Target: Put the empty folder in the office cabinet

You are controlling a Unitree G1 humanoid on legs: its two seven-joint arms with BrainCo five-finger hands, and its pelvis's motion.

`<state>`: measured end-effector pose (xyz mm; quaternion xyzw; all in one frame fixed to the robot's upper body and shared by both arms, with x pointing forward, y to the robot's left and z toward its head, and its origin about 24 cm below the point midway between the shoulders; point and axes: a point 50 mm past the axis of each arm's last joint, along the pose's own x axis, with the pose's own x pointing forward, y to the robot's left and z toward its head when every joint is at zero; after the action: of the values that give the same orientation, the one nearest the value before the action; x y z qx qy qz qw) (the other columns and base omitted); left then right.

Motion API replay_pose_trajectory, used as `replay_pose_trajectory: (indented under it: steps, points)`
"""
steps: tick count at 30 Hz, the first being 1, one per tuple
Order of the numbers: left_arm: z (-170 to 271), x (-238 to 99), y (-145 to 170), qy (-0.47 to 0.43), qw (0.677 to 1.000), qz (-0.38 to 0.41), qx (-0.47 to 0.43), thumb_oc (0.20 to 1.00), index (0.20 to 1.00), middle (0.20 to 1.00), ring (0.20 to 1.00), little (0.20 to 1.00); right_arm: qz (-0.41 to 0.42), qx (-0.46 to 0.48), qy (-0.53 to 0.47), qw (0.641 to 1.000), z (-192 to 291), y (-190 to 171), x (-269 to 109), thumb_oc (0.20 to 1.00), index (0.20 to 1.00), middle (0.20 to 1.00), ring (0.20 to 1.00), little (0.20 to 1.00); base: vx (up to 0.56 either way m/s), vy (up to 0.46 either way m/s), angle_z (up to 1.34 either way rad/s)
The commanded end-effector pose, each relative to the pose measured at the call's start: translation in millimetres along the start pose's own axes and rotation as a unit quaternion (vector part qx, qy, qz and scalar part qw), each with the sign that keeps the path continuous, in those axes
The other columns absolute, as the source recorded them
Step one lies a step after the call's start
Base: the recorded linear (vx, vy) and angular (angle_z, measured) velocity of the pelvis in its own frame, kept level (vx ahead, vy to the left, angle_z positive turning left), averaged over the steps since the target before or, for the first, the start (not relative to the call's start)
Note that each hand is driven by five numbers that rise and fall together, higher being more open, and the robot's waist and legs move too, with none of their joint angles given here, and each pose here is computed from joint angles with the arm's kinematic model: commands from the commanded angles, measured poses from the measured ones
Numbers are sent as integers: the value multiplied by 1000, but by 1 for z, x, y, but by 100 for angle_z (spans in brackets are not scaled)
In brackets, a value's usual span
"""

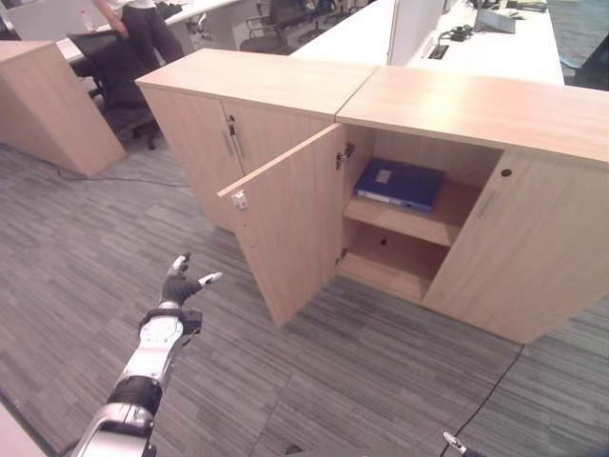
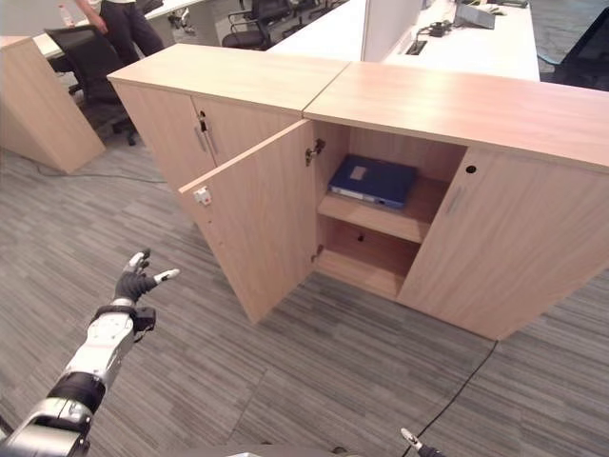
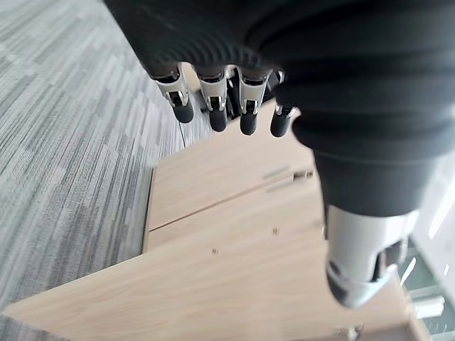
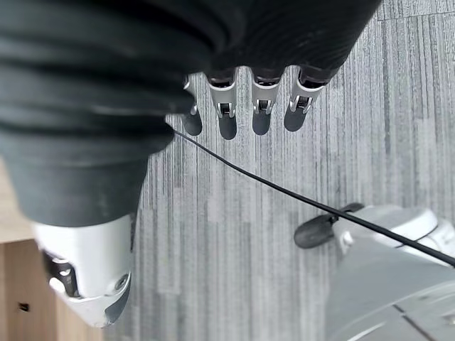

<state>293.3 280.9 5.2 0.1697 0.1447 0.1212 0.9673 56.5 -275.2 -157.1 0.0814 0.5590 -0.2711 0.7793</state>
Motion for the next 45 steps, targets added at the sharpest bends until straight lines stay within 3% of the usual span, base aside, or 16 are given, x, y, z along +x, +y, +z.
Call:
replay_pose_trajectory:
  steps: [1, 21, 29, 35, 45]
  points:
    - [38, 16, 26, -57, 997, 47, -12, 1000, 1000, 1000, 1000, 1000, -1, -23, 7, 1000, 1, 5, 1, 1000, 1000, 1000, 1000, 1000, 29, 58, -15]
    - [46, 27, 43, -33, 996, 80, -1, 1000, 1000, 1000, 1000, 1000, 14, 15, -19, 1000, 18, 17, 2, 1000, 1000, 1000, 1000, 1000, 34, 79, -10]
    - [26, 22, 40, 0, 996, 83, -20, 1000, 1000, 1000, 1000, 1000, -10, 27, 7, 1000, 0, 0, 0, 1000, 1000, 1000, 1000, 1000, 201, -222, 24]
    - [12, 16, 50, 19, 994, 101, -32, 1000, 1000, 1000, 1000, 1000, -27, 24, -13, 999, 12, -11, 1, 1000, 1000, 1000, 1000, 1000, 66, -252, 4]
    - [-14, 2, 68, 53, 990, 125, -35, 1000, 1000, 1000, 1000, 1000, -38, 7, -27, 999, 21, -23, 0, 1000, 1000, 1000, 1000, 1000, 105, 76, -24]
